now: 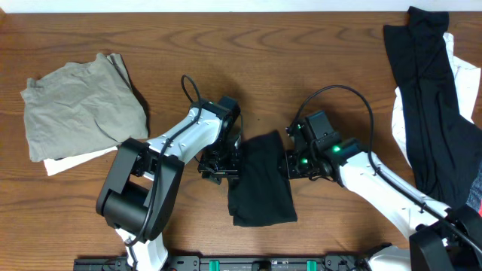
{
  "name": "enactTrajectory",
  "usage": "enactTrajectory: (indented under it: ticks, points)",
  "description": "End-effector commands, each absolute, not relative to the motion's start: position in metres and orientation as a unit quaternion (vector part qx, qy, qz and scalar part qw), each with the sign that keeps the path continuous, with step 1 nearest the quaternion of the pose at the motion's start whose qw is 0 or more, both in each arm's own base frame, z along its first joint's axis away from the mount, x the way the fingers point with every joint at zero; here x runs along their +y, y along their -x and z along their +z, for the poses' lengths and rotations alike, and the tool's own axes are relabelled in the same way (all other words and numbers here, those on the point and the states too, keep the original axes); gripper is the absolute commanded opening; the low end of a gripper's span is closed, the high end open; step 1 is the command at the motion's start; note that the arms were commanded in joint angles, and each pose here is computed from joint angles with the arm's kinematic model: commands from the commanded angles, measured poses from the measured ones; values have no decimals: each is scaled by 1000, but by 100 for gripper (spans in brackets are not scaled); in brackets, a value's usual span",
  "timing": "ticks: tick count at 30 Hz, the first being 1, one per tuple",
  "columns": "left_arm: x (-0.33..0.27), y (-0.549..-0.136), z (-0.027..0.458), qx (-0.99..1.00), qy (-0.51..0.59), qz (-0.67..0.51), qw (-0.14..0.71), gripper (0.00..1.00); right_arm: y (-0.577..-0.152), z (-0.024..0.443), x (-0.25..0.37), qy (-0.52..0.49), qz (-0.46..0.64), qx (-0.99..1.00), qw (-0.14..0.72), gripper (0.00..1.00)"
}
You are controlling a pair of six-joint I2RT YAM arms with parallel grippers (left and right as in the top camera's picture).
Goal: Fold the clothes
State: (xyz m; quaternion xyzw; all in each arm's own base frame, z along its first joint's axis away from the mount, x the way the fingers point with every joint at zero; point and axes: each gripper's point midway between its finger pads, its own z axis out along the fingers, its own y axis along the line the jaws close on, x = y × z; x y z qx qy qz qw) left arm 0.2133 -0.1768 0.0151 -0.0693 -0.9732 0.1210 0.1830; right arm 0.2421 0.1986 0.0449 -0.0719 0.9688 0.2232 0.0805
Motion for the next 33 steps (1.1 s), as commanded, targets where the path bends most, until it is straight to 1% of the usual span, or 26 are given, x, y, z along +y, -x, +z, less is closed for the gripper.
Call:
enactTrajectory:
  ticks: [1, 2, 4, 5, 6, 10, 12, 14, 15, 18, 24, 28, 33]
  points:
    - [-178, -215, 15, -973, 63, 123, 184, 55, -231, 45, 209, 94, 232, 966, 70, 30]
    - [-178, -215, 15, -973, 63, 123, 184, 55, -229, 45, 211, 97, 233, 965, 70, 29]
    - [-178, -215, 15, -973, 63, 123, 184, 55, -228, 45, 212, 102, 232, 965, 69, 25]
    - [-178, -215, 15, -973, 63, 123, 184, 56, -227, 44, 213, 102, 230, 965, 69, 19]
    - [-178, -215, 15, -973, 63, 123, 184, 55, -228, 44, 212, 103, 228, 966, 71, 16]
    - [-178, -215, 15, -973, 63, 123, 185, 55, -228, 44, 211, 103, 225, 966, 72, 15]
    - [-178, -215, 15, -973, 63, 123, 184, 55, -228, 44, 211, 103, 225, 966, 72, 12]
    - [-178, -215, 15, -973, 63, 123, 185, 55, -229, 43, 210, 102, 221, 967, 74, 7]
    - [-178, -215, 15, -973, 63, 123, 185, 55, -230, 42, 209, 101, 216, 968, 76, 2]
    - [-178, -215, 15, -973, 63, 123, 185, 55, -235, 42, 200, 82, 196, 973, 85, 1]
    - [-178, -215, 15, -973, 63, 123, 185, 55, -251, 57, 181, 42, 188, 974, 120, 1]
    - [-178, -215, 15, -973, 63, 123, 184, 55, -250, 50, 161, 17, 161, 981, 106, 1]
    - [-178, -215, 15, -973, 63, 123, 184, 55, -243, 35, 157, 12, 143, 987, 77, 2]
